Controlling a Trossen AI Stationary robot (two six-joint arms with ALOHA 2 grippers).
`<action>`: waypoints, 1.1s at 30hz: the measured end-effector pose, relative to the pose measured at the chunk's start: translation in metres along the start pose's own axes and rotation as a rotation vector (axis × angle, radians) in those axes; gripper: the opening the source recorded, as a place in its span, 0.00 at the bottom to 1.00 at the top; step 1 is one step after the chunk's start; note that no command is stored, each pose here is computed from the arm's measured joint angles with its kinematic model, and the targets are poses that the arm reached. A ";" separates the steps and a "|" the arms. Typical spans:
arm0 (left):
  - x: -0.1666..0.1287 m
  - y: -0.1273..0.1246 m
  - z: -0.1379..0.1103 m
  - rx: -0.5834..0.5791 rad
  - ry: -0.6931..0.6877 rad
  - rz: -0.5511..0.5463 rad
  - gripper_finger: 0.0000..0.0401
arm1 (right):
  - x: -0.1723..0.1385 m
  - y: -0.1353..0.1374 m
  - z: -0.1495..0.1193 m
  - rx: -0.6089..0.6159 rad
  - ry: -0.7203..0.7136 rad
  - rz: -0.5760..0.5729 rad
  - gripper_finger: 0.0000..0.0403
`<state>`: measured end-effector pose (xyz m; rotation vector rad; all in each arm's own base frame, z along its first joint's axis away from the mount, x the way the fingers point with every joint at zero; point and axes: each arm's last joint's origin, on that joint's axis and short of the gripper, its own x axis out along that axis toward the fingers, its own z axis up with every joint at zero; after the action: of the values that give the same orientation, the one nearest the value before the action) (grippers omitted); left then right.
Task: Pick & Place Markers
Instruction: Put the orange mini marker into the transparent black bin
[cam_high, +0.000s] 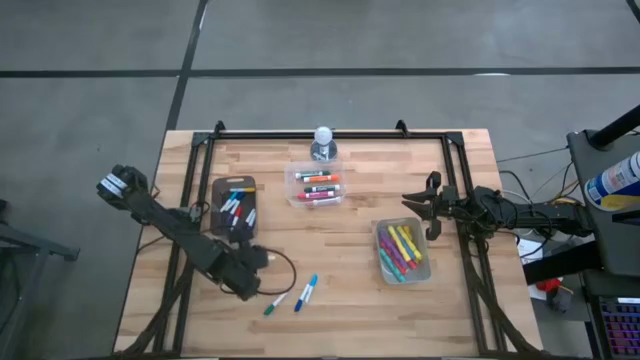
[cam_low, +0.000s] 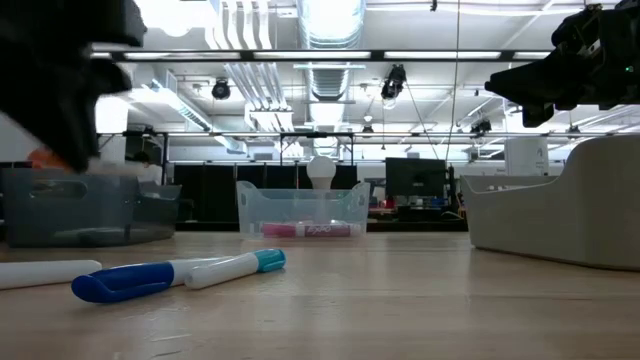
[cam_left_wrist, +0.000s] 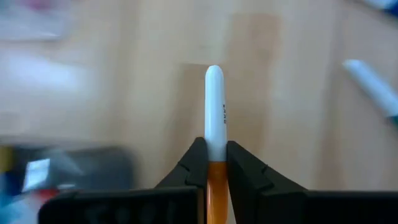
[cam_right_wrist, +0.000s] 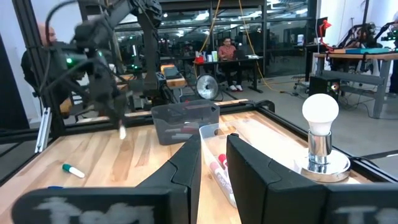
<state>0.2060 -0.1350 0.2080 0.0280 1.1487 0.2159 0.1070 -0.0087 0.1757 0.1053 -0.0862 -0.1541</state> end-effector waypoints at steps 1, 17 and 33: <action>-0.006 0.003 0.002 0.009 0.004 0.045 0.08 | 0.000 0.000 0.000 -0.001 0.000 0.000 0.17; -0.044 0.068 0.013 -0.118 0.154 0.588 0.08 | 0.000 0.000 0.000 -0.001 0.000 0.000 0.17; 0.001 0.115 0.001 -0.150 0.386 0.657 0.11 | 0.000 0.000 0.000 -0.001 0.000 0.000 0.17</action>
<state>0.1891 -0.0219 0.2230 0.2414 1.4767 0.9218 0.1070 -0.0087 0.1757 0.1042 -0.0860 -0.1542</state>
